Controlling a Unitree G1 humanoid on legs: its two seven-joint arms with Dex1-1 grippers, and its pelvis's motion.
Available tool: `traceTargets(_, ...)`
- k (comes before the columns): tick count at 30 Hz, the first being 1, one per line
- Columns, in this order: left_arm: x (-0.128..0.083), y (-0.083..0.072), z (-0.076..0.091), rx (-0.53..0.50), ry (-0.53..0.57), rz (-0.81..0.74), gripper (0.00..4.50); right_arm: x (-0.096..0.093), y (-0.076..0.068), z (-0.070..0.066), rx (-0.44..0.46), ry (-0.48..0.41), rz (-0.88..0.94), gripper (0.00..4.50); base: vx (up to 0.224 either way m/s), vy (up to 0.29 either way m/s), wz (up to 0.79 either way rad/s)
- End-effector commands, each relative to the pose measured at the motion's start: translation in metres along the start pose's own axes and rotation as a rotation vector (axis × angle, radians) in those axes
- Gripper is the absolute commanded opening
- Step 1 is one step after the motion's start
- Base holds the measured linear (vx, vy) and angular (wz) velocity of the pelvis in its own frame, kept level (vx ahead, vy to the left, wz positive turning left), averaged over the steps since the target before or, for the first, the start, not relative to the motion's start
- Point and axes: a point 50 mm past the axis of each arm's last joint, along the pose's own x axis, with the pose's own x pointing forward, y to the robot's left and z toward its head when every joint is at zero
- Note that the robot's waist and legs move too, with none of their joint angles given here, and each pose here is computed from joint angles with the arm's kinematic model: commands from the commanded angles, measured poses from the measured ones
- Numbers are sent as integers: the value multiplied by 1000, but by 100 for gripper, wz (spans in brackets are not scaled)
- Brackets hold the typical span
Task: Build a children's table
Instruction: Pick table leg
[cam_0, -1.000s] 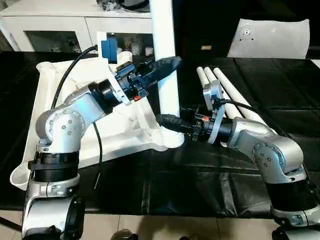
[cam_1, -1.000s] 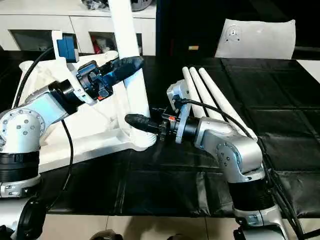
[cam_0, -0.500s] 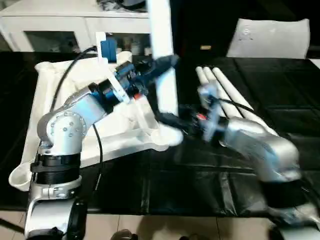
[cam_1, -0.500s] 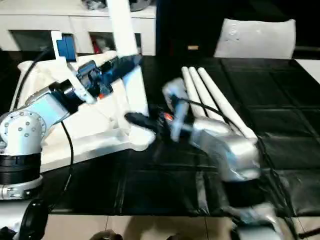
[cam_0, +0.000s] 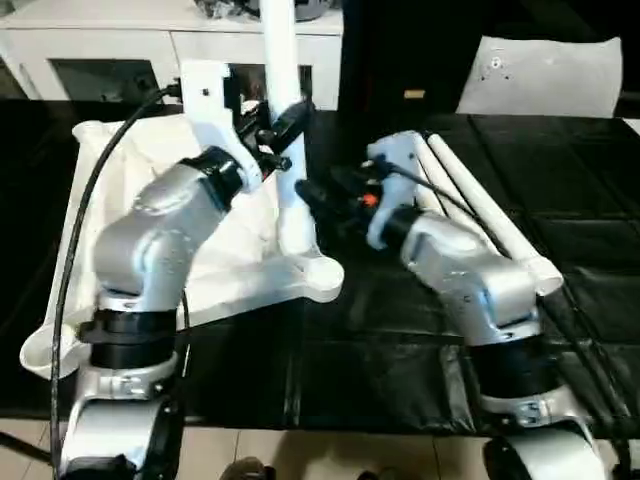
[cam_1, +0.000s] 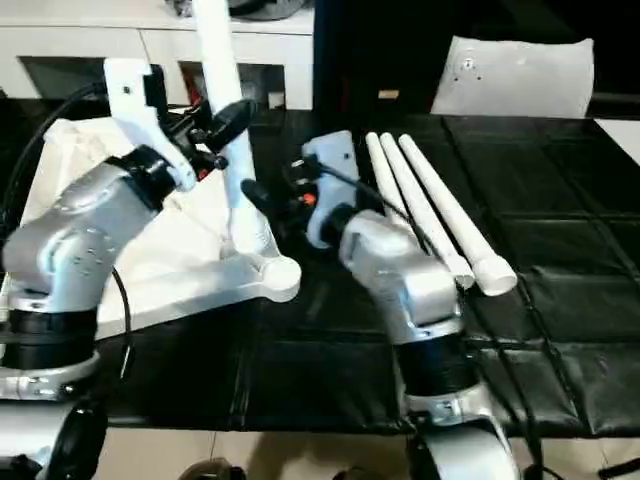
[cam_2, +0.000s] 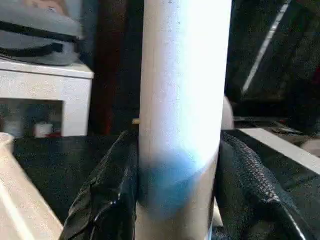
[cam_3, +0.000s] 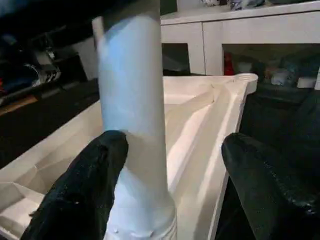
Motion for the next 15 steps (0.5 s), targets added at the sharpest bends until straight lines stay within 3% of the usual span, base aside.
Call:
traceTargets(1,3,-16,8,32,-40,-29,181,7,4,-2,-4,18,-17,347,0,0,0)
traceTargets(15,6,-19,4,61,-42,17,180,15,13,-7,18,35,10,347,0,0,0)
